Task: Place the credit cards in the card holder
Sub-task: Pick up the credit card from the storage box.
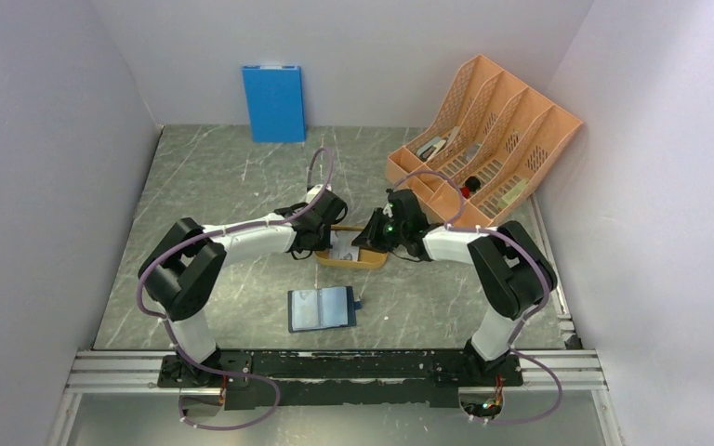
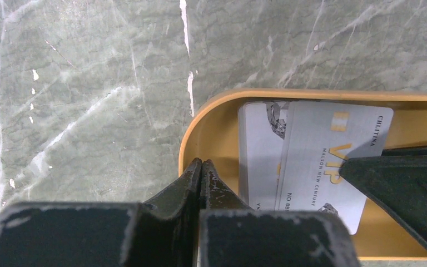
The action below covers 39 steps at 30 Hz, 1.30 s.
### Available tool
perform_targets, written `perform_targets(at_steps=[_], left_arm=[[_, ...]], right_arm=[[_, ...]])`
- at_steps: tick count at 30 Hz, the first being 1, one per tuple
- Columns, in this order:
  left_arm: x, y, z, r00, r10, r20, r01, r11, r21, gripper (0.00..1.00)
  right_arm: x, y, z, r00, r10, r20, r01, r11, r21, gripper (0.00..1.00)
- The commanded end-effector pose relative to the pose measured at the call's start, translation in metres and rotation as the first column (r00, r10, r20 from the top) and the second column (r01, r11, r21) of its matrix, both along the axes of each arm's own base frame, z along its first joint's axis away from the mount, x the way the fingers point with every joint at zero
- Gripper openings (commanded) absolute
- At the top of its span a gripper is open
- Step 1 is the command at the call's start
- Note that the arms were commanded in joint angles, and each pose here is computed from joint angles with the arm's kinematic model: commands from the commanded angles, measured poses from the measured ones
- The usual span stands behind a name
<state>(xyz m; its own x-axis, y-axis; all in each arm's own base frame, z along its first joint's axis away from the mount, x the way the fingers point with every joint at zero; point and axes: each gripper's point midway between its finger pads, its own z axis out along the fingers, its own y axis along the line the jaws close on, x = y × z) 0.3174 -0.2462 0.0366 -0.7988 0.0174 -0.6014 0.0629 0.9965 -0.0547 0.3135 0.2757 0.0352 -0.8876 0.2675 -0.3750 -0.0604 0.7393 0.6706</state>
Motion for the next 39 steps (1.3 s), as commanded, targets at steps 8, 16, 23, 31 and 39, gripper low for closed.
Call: perform_targets(at_steps=[8, 16, 23, 31, 39], left_arm=[[0.000, 0.012, 0.004, 1.000, 0.024, -0.003, -0.024, 1.000, 0.006, 0.05], [0.003, 0.010, 0.010, 1.000, 0.026, 0.010, -0.025, 1.000, -0.009, 0.05], [0.007, 0.007, 0.029, 0.998, 0.038, 0.043, -0.036, 0.999, -0.034, 0.05], [0.014, -0.002, 0.081, 0.992, 0.053, 0.113, -0.038, 0.991, -0.130, 0.05], [0.007, 0.007, 0.110, 0.983, 0.079, 0.166, -0.048, 0.982, -0.181, 0.05]], right_arm=[[-0.015, -0.005, 0.014, 1.000, 0.027, -0.015, -0.026, 0.999, 0.034, 0.00], [-0.016, 0.002, 0.045, 0.999, 0.037, -0.007, -0.036, 0.995, 0.093, 0.00], [-0.021, 0.003, 0.068, 0.998, 0.006, -0.058, 0.001, 0.992, 0.127, 0.00], [-0.025, -0.002, 0.098, 0.986, -0.072, -0.149, 0.096, 0.983, 0.156, 0.00], [-0.025, -0.009, 0.107, 0.983, -0.105, -0.148, 0.132, 0.974, 0.186, 0.00]])
